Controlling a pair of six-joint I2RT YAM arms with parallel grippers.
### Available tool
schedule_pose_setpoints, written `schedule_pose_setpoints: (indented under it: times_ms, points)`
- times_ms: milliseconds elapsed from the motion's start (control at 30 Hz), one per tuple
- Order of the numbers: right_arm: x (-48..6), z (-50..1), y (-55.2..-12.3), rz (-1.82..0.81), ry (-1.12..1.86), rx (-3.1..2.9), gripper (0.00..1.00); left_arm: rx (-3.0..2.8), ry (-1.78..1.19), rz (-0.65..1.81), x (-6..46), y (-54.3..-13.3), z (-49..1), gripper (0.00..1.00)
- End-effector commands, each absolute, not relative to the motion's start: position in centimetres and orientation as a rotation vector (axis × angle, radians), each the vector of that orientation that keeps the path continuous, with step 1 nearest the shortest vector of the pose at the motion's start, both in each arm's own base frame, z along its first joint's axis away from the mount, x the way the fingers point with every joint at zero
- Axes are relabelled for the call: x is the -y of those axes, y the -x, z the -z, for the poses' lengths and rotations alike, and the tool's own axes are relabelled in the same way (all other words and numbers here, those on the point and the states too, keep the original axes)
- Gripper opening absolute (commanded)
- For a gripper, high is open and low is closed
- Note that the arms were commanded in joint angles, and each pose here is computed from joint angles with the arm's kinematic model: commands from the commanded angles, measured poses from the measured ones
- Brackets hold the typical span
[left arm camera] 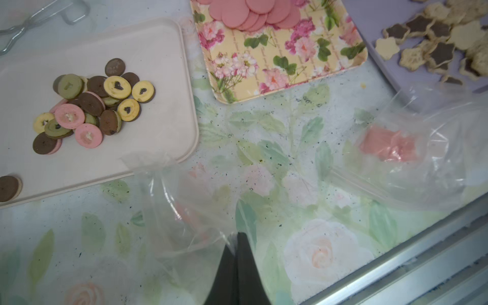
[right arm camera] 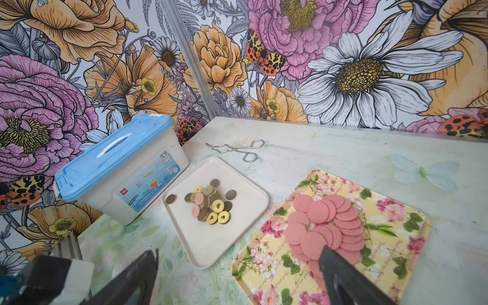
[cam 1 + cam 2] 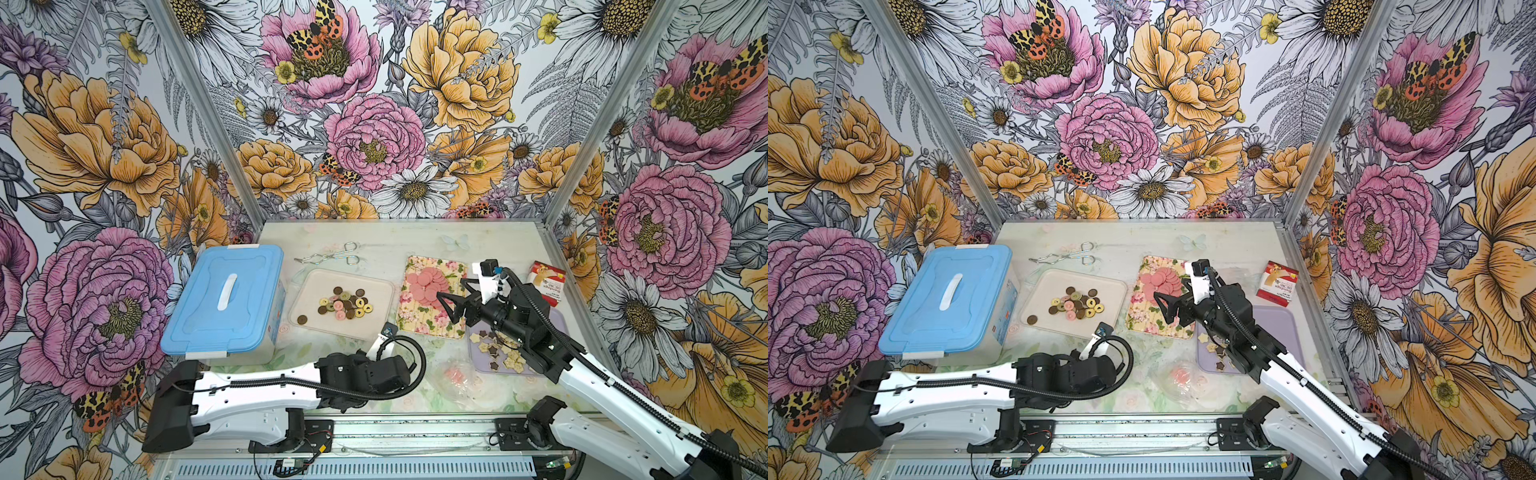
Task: Pour cookies out of the ziploc bag
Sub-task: Place the ziploc bag at the center of the board.
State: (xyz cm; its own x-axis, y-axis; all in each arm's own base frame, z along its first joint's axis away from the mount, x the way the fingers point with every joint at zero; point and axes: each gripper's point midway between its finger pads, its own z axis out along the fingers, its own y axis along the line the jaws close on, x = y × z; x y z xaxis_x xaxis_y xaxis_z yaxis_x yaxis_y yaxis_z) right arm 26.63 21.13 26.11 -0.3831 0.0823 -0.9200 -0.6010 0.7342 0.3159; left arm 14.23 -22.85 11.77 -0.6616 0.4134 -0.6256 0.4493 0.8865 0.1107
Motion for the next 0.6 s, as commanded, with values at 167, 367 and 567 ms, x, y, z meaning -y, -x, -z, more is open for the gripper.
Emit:
schedule_pose_setpoints:
  times_ms: [167,367,567]
  points:
    - [-20.4,-26.3,-26.8,-0.761,0.388,-1.816,0.99,-2.368,-0.773,0.165,29.1,-13.6,-8.9,0.0]
    - [-20.4,-26.1,-26.9,-0.767,0.385,-1.823,0.99,-2.323,-0.92,0.165,32.7,-13.7,-8.1,0.0]
    - [-20.3,-26.3,-26.9,-0.769,0.381,-1.819,0.99,-2.363,-1.043,0.179,35.3,-12.7,-6.4,0.01]
